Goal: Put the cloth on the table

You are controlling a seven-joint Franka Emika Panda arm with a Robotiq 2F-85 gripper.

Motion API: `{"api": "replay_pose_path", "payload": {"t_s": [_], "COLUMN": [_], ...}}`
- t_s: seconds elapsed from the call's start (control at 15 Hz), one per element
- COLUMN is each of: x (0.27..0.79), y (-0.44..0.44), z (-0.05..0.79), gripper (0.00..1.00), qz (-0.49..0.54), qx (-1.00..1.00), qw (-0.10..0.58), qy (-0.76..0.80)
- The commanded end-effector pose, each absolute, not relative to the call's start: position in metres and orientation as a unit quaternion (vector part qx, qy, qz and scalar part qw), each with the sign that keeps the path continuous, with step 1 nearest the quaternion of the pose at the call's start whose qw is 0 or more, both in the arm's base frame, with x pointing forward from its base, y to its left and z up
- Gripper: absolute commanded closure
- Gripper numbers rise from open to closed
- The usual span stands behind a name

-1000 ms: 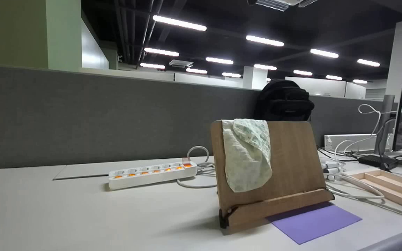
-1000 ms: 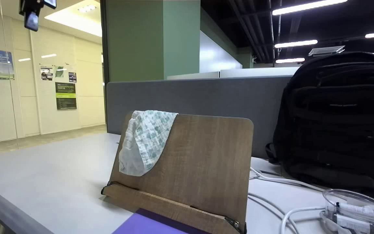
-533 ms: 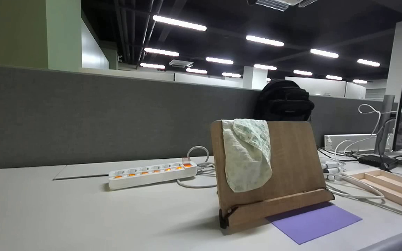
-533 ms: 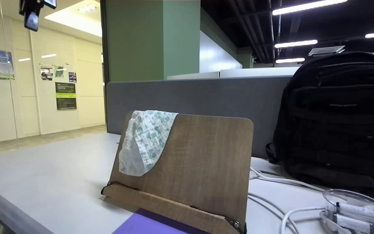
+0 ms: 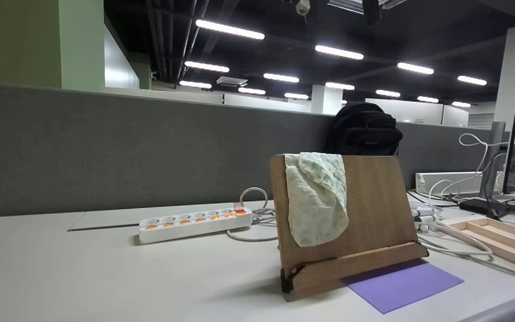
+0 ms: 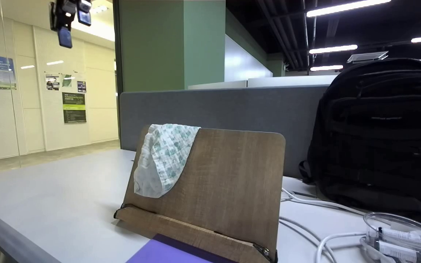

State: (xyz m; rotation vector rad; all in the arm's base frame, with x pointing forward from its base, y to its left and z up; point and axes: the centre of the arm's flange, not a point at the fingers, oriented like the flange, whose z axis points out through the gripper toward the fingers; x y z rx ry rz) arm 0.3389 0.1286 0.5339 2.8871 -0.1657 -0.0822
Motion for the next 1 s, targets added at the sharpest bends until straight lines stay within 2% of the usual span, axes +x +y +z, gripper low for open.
{"api": "replay_pose_path", "payload": {"t_s": [0.0, 0.53, 0.93], "x": [0.362, 0.422, 0.443], "y": [0.1, 0.055, 0.031], "z": [0.505, 0.452, 0.422], "gripper": [0.0, 0.0, 0.0], "qz": [-0.009, -0.023, -0.034], "qx": [0.99, 0.997, 0.995], "qw": [0.109, 0.052, 0.082], "qy": [-0.089, -0.055, 0.043]}}
